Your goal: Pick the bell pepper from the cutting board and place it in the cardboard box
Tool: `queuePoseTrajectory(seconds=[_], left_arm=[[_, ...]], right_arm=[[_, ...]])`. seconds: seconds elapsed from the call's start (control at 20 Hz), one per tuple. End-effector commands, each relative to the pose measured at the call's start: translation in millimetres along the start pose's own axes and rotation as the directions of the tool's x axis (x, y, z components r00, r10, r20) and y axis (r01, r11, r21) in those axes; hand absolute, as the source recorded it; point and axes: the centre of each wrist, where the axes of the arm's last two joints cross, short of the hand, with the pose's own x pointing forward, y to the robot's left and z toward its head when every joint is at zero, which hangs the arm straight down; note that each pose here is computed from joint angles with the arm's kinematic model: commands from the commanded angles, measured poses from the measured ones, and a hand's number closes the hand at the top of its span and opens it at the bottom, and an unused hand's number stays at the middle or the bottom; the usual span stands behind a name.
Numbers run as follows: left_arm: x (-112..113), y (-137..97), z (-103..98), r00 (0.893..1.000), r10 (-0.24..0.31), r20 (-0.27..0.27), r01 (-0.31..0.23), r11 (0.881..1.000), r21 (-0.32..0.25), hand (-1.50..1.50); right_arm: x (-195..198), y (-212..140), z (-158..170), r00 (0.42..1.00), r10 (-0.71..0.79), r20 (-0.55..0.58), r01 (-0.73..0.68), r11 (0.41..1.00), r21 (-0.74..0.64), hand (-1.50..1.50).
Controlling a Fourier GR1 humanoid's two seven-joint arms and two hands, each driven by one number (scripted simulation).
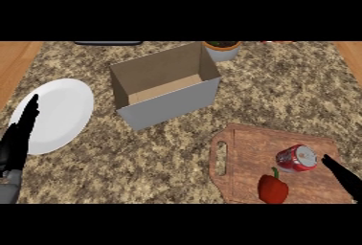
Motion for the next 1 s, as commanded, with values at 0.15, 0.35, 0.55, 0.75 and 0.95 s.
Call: queuePoseTrajectory(seconds=[0.15, 0.35, 0.55, 0.75, 0.95], left_arm=[[5, -2, -4, 1.0, 0.002, 0.004, -0.002, 1.0, 0.015, 0.0], [4, 5, -4, 1.0, -0.004, -0.002, 0.004, 1.0, 0.001, 0.0], [3, 4, 2, 1.0, 0.005, -0.005, -0.005, 1.0, 0.01, 0.0], [8, -12, 10, 1.0, 0.007, 0.0, -0.007, 1.0, 0.013, 0.0], [-7, -15, -10, 1.0, -0.008, -0.01, 0.008, 1.0, 0.003, 0.0]], right_arm=[[46, -4, -31, 0.991, 0.106, -0.081, -0.087, 0.974, 0.209, -1.5], [66, -6, -50, 0.982, 0.143, -0.127, -0.112, 0.968, 0.226, -1.5], [66, 13, -67, 0.976, 0.16, -0.147, -0.121, 0.963, 0.243, -1.5], [66, 18, -84, 0.979, 0.158, -0.126, -0.123, 0.961, 0.249, -1.5], [50, 31, -72, 0.978, 0.17, -0.121, -0.134, 0.957, 0.256, -1.5]])
